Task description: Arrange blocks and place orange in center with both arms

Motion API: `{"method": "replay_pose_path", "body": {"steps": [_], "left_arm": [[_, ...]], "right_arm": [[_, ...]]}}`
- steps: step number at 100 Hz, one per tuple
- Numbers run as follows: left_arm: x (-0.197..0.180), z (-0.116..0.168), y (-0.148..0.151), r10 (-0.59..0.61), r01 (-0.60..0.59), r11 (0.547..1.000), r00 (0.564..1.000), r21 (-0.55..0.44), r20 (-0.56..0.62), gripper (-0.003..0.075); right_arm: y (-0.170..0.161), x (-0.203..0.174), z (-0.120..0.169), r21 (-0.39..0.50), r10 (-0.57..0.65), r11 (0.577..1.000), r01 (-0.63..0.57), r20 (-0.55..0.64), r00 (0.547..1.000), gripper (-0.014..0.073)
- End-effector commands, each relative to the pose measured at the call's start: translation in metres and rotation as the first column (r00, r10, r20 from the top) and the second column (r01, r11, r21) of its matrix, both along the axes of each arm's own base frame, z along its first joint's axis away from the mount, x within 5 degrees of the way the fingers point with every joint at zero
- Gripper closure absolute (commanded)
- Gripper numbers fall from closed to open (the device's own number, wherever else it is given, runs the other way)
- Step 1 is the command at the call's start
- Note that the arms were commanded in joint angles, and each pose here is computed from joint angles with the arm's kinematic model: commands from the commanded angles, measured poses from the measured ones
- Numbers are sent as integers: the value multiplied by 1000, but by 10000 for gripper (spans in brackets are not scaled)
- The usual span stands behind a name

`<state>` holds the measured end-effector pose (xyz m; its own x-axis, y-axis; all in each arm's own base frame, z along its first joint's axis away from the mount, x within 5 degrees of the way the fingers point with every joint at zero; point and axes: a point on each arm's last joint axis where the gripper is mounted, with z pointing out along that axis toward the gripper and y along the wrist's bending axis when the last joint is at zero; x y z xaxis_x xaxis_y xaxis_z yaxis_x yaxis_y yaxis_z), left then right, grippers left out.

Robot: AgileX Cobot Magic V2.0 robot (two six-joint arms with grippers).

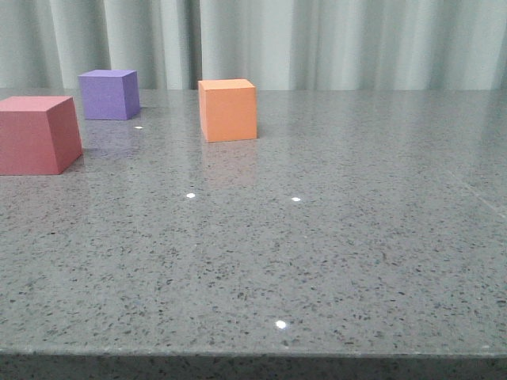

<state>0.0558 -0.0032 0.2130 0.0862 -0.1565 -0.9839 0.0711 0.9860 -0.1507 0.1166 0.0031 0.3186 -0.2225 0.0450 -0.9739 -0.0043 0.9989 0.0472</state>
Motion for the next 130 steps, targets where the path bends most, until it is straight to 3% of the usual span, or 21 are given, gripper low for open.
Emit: {"method": "replay_pose_path", "body": {"steps": [1, 14, 33, 42, 116, 130], "left_arm": [[-2, -5, 0, -4, 5, 1000, 997, -10, 73, 741], [-2, -5, 0, -4, 5, 1000, 997, -10, 73, 741], [-2, -5, 0, -4, 5, 1000, 997, -10, 73, 741], [-2, -5, 0, -4, 5, 1000, 997, -10, 73, 741], [-2, -5, 0, -5, 5, 1000, 997, -10, 75, 741], [-6, 15, 0, -5, 6, 1000, 991, -13, 135, 741]], "right_arm": [[0, 1, 17, -29, 14, 1000, -11, 122, 992, -62], [1, 1, 18, -29, 16, 1000, -13, 133, 991, 76], [1, 1, 19, -29, 18, 999, -14, 139, 990, 511], [1, 1, 19, -29, 18, 999, -14, 139, 990, 671], [1, 1, 19, -29, 18, 999, -14, 139, 990, 664], [1, 1, 19, -28, 18, 999, -14, 140, 990, 664]]}}
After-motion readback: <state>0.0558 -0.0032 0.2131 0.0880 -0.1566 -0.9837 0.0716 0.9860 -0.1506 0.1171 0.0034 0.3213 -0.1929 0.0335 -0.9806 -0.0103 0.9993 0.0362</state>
